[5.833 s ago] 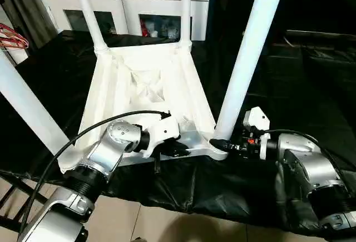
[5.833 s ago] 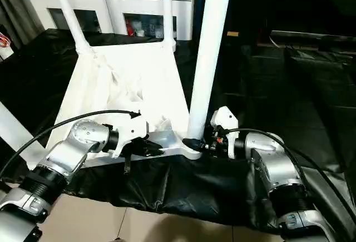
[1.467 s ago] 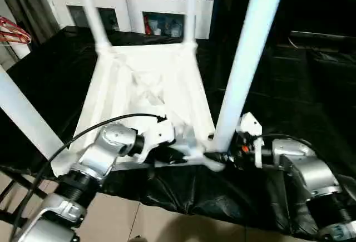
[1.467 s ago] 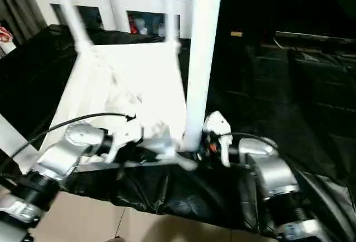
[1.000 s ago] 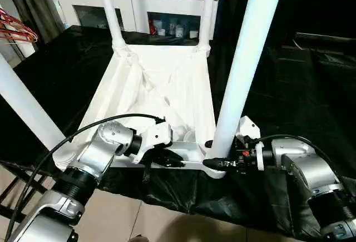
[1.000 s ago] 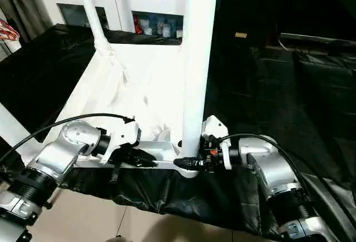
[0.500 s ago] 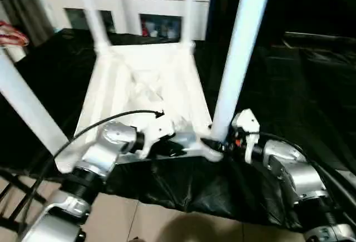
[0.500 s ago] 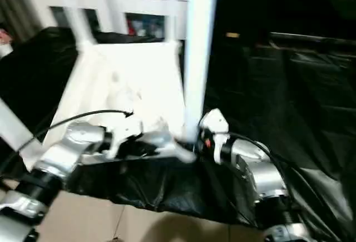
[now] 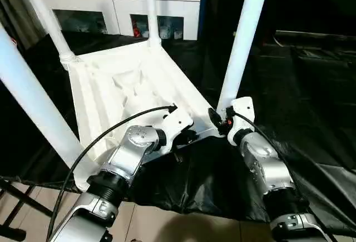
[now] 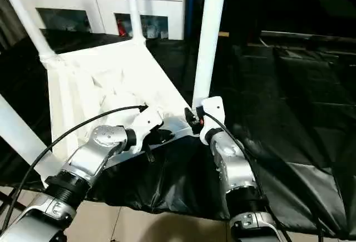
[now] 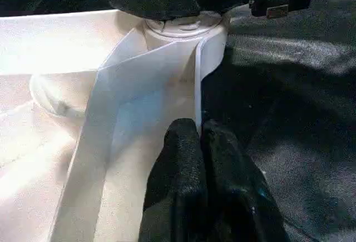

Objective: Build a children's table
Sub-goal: Rotate leg to tighten

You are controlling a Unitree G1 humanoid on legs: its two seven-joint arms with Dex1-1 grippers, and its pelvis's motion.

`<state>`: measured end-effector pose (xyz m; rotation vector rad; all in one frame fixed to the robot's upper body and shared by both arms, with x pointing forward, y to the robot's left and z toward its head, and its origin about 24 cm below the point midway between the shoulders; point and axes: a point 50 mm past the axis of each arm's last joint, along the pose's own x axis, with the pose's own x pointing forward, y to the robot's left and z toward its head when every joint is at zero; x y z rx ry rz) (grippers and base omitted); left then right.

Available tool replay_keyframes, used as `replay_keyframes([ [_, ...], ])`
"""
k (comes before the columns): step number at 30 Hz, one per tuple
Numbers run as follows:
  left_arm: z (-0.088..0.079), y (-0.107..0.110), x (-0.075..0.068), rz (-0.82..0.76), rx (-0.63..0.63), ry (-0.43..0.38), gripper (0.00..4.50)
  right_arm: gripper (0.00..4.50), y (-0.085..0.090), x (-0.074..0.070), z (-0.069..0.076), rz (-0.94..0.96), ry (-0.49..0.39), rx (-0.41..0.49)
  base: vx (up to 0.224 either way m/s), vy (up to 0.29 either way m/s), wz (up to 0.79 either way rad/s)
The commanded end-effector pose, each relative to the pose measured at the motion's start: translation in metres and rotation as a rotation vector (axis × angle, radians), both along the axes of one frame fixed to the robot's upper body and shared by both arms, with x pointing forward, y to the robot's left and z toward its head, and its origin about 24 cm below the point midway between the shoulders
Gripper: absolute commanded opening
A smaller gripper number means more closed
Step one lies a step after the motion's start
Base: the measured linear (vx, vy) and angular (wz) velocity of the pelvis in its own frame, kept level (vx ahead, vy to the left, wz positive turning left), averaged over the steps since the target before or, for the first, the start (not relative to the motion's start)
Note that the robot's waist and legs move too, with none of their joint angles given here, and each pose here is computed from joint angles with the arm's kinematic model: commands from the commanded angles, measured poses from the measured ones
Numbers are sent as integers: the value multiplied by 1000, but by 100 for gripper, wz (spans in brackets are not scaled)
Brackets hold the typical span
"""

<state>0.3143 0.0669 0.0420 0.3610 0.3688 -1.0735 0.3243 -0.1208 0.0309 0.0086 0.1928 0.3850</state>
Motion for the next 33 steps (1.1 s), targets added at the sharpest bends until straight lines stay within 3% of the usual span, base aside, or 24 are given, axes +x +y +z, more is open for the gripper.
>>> replay_keyframes([
  [1,17,-27,-4,-121,-42,-72,0,273,43,-17,-20,203,113,85,0,0,0],
  [4,17,-23,-4,-135,-42,-73,0,305,38,-18,-18,236,103,68,0,0,0],
  [13,18,-3,-8,-242,-34,-29,0,305,3,-24,-3,570,77,8,0,0,0],
  [15,18,-3,-8,-242,-34,-29,0,305,3,-24,-3,570,77,8,0,0,0],
  [16,17,3,-9,-265,-21,-17,0,305,-2,-30,-1,675,96,-12,0,0,0],
  [21,16,12,-10,-304,-1,3,0,305,-8,-38,0,810,136,-38,0,0,0],
  [25,16,30,-12,-366,36,34,0,257,-13,-46,2,966,193,-45,0,0,0],
  [33,19,51,-5,-377,84,55,0,214,-11,-52,6,1097,245,-26,0,0,0],
])
